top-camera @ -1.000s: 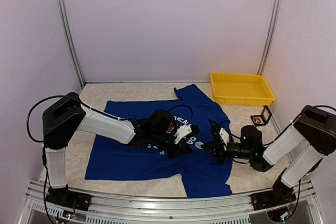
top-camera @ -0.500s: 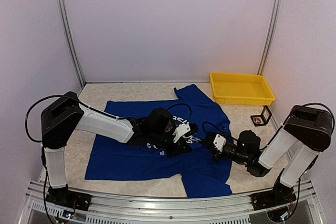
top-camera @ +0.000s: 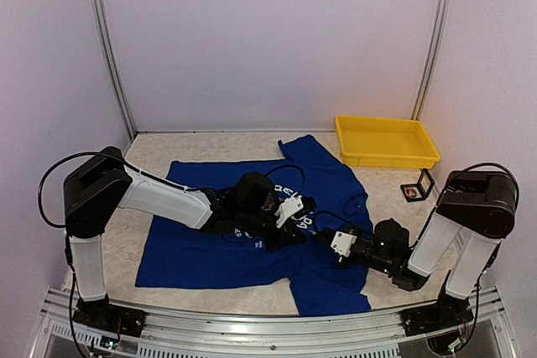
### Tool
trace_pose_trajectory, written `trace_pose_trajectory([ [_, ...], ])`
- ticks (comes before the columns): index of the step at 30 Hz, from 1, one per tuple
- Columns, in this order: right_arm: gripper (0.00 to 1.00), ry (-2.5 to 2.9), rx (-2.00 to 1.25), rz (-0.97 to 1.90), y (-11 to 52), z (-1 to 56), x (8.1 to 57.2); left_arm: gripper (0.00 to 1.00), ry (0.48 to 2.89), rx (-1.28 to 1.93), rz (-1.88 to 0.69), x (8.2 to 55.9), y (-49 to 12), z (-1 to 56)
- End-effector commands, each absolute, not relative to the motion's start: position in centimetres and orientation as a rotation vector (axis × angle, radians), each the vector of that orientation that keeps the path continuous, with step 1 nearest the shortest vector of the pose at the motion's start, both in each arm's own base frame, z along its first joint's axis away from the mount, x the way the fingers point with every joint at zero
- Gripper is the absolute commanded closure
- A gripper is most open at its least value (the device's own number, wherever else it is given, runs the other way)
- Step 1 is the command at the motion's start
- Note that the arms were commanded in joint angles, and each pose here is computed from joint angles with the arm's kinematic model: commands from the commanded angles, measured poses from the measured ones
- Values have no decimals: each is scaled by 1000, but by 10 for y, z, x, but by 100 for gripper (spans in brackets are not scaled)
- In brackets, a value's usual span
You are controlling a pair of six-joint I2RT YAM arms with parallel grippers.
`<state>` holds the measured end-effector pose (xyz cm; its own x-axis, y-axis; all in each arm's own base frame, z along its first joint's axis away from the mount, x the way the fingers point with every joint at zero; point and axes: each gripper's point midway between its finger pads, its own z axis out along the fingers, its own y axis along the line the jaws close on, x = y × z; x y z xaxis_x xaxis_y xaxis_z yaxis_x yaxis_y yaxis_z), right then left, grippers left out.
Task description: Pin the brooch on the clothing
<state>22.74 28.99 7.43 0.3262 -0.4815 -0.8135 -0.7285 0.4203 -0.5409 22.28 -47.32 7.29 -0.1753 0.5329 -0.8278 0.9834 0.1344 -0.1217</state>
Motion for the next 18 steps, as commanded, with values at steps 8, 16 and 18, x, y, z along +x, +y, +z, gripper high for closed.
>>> trace_pose_trajectory([
  [8, 100, 1275, -1235, 241, 294, 73, 216, 100, 1726, 1427, -958, 225, -477, 100],
  [16, 100, 1253, -1259, 327, 298, 75, 202, 100, 1731, 1416, -953, 228, -477, 99],
  [18, 100, 1245, -1259, 341, 300, 77, 201, 100, 1734, 1417, -954, 228, -477, 98],
])
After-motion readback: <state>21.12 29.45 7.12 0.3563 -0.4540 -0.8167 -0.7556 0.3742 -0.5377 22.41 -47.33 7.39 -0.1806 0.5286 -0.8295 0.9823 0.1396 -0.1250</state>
